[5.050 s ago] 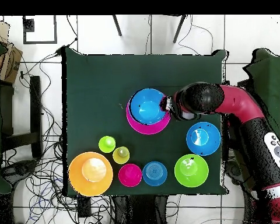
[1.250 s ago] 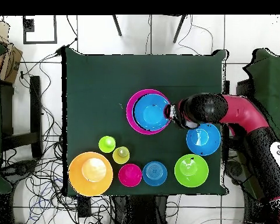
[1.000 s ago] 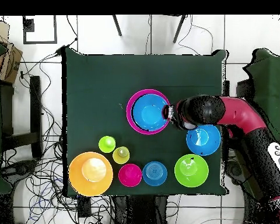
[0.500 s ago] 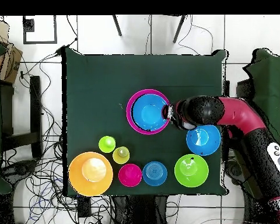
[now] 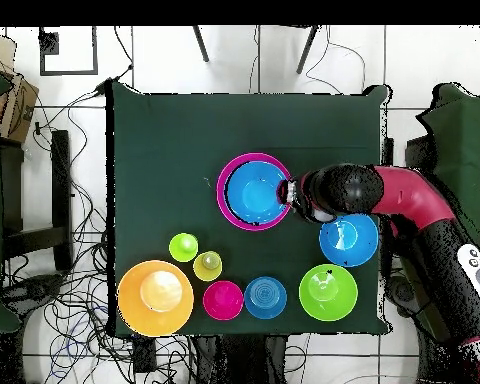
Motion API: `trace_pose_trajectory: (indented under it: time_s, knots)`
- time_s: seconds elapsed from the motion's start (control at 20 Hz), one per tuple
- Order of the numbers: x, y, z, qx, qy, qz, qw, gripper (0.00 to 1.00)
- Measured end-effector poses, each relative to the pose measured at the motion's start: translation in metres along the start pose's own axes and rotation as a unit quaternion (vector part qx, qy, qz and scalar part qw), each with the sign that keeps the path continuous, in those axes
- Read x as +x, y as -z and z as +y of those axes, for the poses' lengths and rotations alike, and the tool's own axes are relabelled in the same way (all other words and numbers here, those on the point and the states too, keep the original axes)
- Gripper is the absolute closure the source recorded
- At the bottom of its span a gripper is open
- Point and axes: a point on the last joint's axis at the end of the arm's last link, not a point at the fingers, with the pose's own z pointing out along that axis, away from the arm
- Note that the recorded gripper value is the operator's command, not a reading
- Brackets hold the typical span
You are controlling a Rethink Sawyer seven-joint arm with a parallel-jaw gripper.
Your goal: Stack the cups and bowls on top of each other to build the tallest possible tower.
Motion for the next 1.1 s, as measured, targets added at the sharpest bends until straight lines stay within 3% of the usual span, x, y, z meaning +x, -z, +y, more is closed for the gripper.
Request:
trace_pose_trajectory:
  time_s: [1.1]
  knots:
    - [0.0008,-0.0013,-0.0014,0.005,0.003,0.0,1.0,1.0]
